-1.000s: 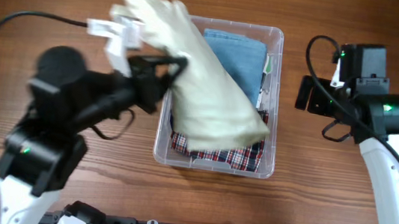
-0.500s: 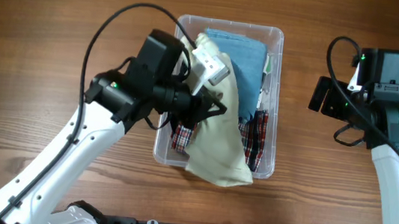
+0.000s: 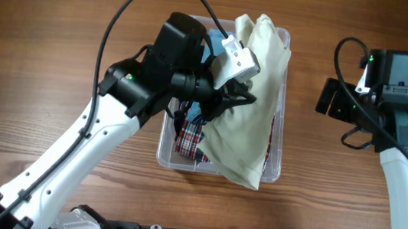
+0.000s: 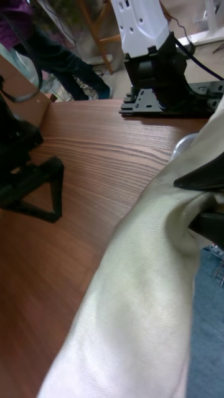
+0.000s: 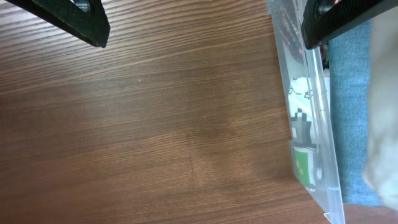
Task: Pack container
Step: 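Lay the cream cloth into the bin over the other clothes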
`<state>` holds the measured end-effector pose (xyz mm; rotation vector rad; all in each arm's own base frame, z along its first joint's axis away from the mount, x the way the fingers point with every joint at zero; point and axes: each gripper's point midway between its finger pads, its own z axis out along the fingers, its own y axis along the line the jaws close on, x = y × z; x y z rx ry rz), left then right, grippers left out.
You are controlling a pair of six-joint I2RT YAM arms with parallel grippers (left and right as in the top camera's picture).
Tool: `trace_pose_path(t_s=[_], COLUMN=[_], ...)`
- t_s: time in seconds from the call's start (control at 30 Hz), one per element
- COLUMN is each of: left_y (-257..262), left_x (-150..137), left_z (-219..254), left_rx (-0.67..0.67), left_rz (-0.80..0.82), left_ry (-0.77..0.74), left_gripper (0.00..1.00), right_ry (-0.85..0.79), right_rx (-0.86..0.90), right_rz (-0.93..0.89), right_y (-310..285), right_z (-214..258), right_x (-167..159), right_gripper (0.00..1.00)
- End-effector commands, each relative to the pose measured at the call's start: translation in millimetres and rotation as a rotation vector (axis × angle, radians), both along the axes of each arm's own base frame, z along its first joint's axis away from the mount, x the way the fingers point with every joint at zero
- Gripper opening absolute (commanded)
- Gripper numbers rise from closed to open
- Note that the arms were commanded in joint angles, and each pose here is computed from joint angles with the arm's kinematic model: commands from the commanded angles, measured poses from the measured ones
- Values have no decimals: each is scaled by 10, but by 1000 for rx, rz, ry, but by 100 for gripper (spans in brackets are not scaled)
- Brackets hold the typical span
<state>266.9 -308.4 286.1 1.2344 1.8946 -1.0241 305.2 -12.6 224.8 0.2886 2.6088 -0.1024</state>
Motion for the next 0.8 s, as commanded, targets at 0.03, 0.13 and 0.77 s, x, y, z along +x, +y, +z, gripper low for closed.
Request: trace_pose_path(t_s=[0.03,0.13,0.77], left_y=[-85,-56,947], left_x=[38,107,880], left_z=[113,59,-356], left_rx=[-41,-11,442], left_rz=[-43,-4,695], left_ry=[-39,-46,-142], left_gripper=[4,4,100], right_ry=[-15,-15,-11], right_rx=[5,5,18], right_rz=[-12,-12,-4], right_y=[-7,-7,19], right_z=[37,37,30], right_x=[-17,-17,-22], right_gripper=[100,100,100])
